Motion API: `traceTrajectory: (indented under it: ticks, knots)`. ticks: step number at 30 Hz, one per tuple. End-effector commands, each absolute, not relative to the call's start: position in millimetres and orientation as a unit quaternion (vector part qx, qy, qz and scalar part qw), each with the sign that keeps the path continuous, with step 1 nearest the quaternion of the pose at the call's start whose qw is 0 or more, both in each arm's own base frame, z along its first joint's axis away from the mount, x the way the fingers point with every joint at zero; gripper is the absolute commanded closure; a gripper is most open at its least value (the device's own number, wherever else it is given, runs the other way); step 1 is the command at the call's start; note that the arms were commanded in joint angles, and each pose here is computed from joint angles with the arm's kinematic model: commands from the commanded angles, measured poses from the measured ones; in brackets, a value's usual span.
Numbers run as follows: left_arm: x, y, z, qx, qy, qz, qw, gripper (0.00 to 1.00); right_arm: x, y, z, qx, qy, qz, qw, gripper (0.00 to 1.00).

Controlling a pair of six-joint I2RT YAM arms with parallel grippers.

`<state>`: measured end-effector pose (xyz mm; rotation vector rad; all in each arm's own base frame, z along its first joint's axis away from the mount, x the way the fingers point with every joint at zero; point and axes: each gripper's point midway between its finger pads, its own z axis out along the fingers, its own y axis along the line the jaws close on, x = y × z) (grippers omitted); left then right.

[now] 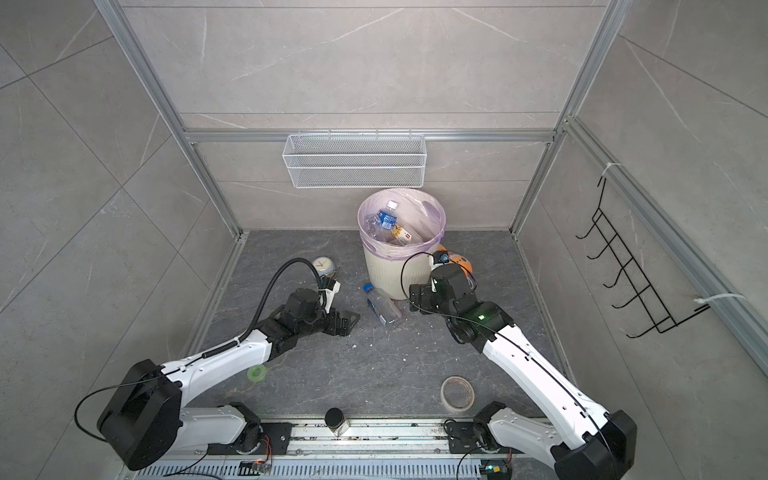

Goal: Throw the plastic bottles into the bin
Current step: 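Return the right gripper to the blue-capped clear bottle on the floor, then lower the right gripper and close it on the blue-capped bottle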

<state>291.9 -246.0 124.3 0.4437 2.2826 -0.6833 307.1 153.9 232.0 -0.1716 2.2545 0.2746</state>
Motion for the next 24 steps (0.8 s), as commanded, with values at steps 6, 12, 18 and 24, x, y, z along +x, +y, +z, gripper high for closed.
traceTrajectory:
  ticks: [6,12,18,24]
  knots:
    - [298.9,-250.0,120.5,0.214,0.876,-0.24,0.359,0.0,309.9,191.6,188.4,-0.123,0.909,0.127,0.377,0.07]
    - [291.4,-246.0,114.4,0.224,0.876,-0.237,0.356,0.0,313.7,211.4,158.8,-0.148,0.919,0.11,0.348,0.09]
    - [284.4,-239.5,104.8,0.233,0.875,-0.229,0.357,0.0,316.3,230.9,139.5,-0.175,0.922,0.092,0.332,0.09]
    - [280.5,-238.1,98.4,0.246,0.871,-0.227,0.359,0.0,323.9,248.1,121.1,-0.197,0.924,0.075,0.319,0.09]
